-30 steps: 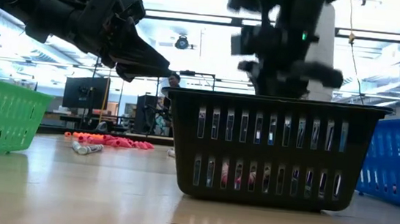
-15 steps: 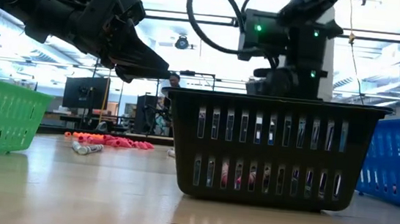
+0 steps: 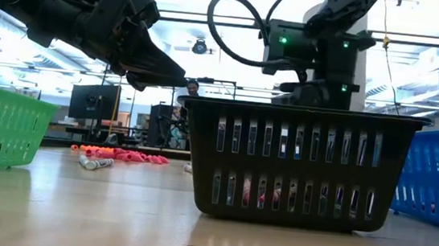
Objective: Sort crayons
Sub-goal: Put the pink crayon into the black bin
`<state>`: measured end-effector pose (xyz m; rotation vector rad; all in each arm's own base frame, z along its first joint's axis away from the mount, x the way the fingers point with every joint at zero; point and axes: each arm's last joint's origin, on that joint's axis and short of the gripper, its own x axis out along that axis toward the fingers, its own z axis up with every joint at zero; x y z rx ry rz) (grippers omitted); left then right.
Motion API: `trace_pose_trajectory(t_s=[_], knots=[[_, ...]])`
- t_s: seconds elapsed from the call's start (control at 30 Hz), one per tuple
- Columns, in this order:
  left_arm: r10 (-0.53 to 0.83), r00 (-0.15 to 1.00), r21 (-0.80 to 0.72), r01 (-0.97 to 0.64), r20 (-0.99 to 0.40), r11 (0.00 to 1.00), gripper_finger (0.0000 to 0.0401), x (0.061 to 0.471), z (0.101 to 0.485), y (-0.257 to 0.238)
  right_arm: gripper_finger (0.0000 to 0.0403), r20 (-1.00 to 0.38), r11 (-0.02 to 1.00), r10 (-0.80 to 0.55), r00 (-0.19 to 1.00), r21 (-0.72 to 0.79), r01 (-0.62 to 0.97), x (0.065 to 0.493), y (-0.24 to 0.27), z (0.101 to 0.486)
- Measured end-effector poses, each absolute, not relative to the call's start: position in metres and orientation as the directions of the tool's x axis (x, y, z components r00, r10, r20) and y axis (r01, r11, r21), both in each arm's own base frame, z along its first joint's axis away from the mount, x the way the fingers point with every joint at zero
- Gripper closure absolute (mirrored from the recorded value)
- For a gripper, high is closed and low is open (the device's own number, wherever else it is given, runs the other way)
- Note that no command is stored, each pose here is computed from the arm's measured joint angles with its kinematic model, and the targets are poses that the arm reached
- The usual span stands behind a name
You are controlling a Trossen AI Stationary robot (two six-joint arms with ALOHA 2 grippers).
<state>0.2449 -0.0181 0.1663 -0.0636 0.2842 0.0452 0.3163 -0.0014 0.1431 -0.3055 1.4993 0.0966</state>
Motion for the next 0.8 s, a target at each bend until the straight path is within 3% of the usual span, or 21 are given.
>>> trace_pose_trajectory(t_s=[0.27, 0.5, 0.8], knots=[[0.036, 0.959, -0.056, -0.054, -0.282, 0.997, 0.0216, 0.245, 0.166, -0.018, 0.0307, -0.993, 0.966, -0.035, 0.111, -0.061, -0.25, 0.316, -0.007, 0.139], [0.036, 0.959, -0.056, -0.054, -0.282, 0.997, 0.0216, 0.245, 0.166, -0.018, 0.0311, -0.994, 0.968, -0.037, 0.105, -0.062, -0.242, 0.31, -0.006, 0.131], [0.036, 0.959, -0.056, -0.054, -0.282, 0.997, 0.0216, 0.245, 0.166, -0.018, 0.0368, -0.994, 0.969, -0.053, 0.099, -0.076, -0.237, 0.31, -0.006, 0.13]])
